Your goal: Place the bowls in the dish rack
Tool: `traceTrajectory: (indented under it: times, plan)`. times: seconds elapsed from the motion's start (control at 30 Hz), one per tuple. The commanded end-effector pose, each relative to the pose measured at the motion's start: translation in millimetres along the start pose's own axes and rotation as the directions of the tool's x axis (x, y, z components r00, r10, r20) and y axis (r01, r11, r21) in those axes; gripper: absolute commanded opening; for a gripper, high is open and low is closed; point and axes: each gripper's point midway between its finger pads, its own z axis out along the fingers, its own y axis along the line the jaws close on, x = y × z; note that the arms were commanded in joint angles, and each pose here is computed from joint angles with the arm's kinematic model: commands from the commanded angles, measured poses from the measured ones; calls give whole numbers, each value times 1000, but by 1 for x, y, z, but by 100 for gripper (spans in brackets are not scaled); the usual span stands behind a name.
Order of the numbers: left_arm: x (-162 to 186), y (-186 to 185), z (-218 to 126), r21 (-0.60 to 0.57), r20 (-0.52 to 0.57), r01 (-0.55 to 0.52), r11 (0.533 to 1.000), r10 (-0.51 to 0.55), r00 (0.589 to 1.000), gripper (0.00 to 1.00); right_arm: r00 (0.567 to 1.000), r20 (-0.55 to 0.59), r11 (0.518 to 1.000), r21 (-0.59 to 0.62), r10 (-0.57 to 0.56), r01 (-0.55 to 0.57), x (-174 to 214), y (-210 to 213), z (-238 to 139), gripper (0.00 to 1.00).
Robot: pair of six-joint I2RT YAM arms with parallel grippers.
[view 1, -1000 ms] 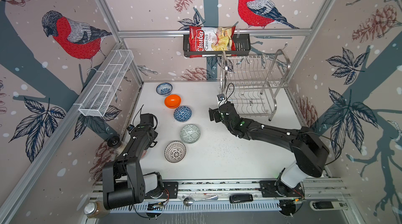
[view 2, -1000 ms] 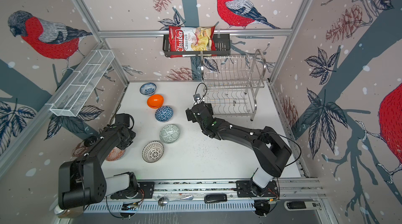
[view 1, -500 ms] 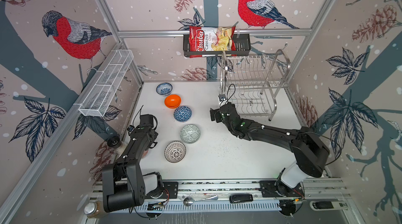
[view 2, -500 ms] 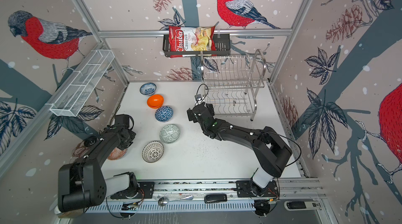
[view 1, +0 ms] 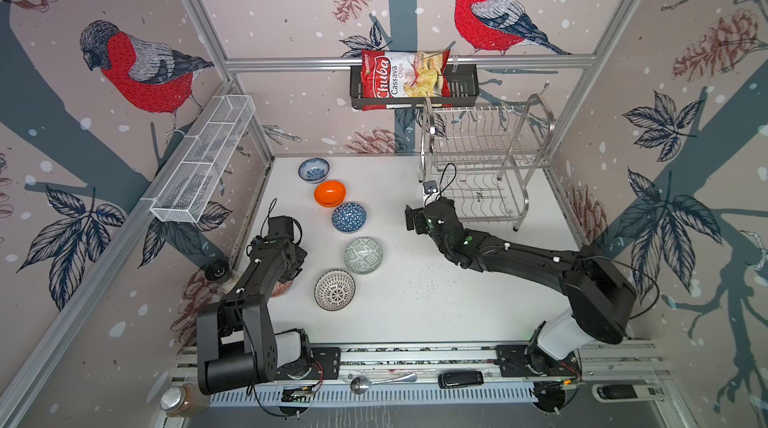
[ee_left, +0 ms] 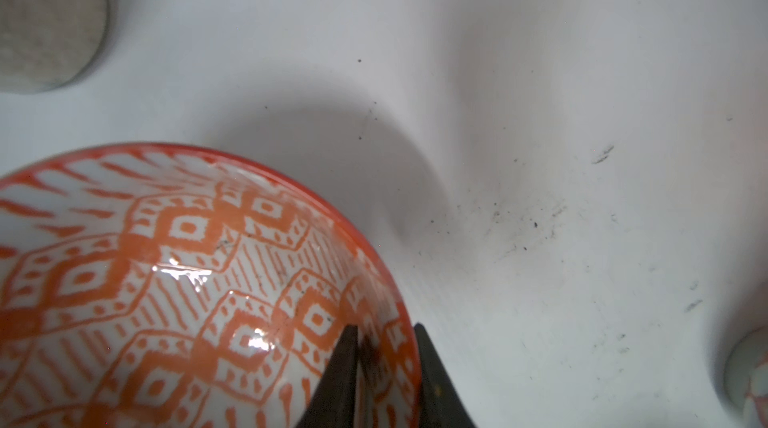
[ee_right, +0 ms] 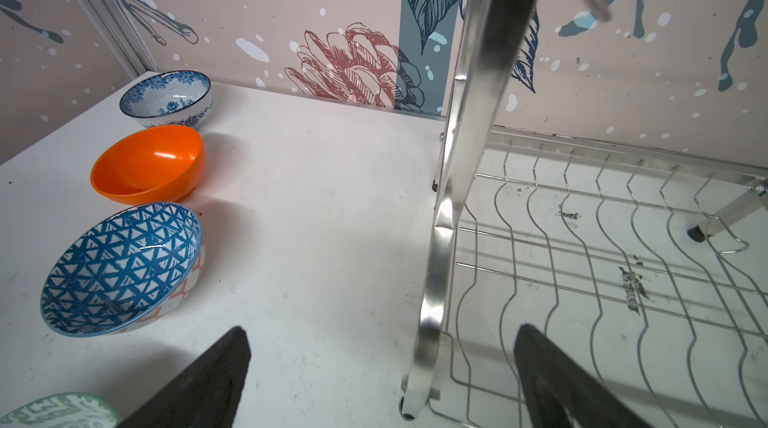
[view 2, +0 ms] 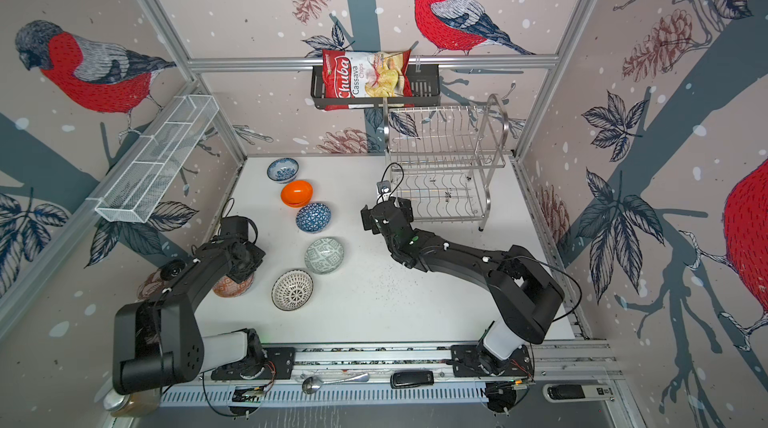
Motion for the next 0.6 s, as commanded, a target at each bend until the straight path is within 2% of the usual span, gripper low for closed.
traceTrajectory:
  times: [0.0,0.23,0.47,0.57]
  plan:
    - [-3,-12,-6,71,6,-7,997,6,1000,15,998,55,999,20,37,-38,-15,-6,-4,100]
    - [-5,-24,-13,148,24,-35,988,31,999,0,996,76,998,32,51,-54,-19,-14,-9,100]
    - [-4,-43,-19,249,22,-83,965,80,997,0,994,87,997,48,61,-65,-19,-27,-11,100]
    - [-9,-53,-30,295,55,-119,948,108,993,0,994,85,996,54,66,-71,-19,-34,-12,100]
